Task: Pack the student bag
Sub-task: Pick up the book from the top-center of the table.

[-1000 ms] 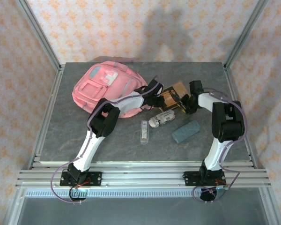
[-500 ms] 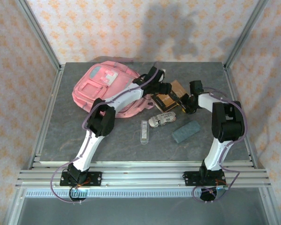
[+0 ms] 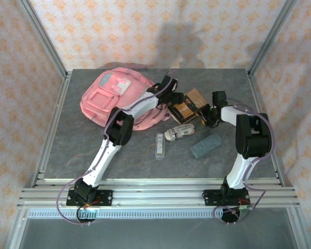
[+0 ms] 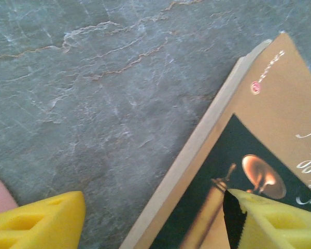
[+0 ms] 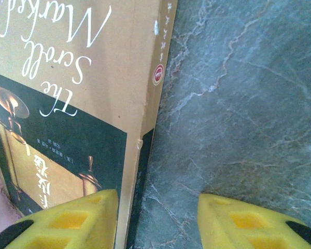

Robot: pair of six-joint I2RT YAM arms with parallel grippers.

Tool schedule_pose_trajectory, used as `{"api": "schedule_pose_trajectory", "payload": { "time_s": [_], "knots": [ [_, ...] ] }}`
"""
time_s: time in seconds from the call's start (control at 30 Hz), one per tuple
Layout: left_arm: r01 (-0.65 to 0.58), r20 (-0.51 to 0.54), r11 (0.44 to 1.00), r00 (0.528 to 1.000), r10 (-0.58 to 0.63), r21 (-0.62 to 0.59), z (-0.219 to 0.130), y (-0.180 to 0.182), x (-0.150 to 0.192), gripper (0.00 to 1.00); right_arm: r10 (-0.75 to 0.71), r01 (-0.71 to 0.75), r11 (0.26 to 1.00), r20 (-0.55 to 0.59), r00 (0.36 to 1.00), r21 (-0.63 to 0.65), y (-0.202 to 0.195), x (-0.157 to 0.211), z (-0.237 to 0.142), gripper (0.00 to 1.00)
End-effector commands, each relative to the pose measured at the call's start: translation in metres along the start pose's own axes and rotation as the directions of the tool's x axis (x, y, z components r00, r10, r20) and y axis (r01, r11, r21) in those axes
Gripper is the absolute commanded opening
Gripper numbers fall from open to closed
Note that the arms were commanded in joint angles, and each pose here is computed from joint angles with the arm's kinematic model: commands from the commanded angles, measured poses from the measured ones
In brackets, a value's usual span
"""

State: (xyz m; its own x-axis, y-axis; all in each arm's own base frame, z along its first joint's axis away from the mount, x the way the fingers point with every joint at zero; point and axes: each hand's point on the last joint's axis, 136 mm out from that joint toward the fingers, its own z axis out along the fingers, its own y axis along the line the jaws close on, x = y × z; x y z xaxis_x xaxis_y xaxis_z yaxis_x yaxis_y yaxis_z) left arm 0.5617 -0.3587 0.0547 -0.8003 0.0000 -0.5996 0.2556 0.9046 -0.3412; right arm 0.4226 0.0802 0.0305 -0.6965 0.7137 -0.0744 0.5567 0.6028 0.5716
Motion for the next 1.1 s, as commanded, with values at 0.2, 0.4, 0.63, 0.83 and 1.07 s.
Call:
{"api": "schedule_pose_trajectory", "payload": {
  "time_s": [0.2, 0.4, 0.63, 0.83, 1.07],
  "knots": [
    [-0.054, -0.175, 0.996, 0.983, 0.065, 0.064, 0.012, -0.022, 0.056, 0.38, -0.053, 0.082, 0.945, 0.100, 0.994, -0.316, 0.070, -0.030, 0.022, 0.43],
    [-0.049, -0.214, 0.995, 0.975, 0.066, 0.082, 0.013, -0.024, 0.071, 0.26, -0.049, 0.083, 0.898, 0.088, 0.995, -0.432, 0.091, -0.028, 0.018, 0.41],
    [-0.045, -0.219, 0.995, 0.974, 0.064, 0.090, 0.014, -0.026, 0.075, 0.22, -0.078, 0.136, 0.729, 0.116, 0.990, -0.670, 0.130, -0.016, -0.026, 0.38],
    [-0.045, -0.221, 0.996, 0.973, 0.062, 0.083, 0.013, -0.024, 0.076, 0.22, -0.057, 0.140, 0.662, 0.137, 0.989, -0.736, 0.138, -0.012, -0.046, 0.39],
    [-0.036, -0.184, 0.997, 0.982, 0.047, 0.062, 0.001, -0.025, 0.062, 0.28, -0.040, 0.092, 0.788, 0.097, 0.994, -0.609, 0.111, -0.014, -0.010, 0.08]
  ]
}}
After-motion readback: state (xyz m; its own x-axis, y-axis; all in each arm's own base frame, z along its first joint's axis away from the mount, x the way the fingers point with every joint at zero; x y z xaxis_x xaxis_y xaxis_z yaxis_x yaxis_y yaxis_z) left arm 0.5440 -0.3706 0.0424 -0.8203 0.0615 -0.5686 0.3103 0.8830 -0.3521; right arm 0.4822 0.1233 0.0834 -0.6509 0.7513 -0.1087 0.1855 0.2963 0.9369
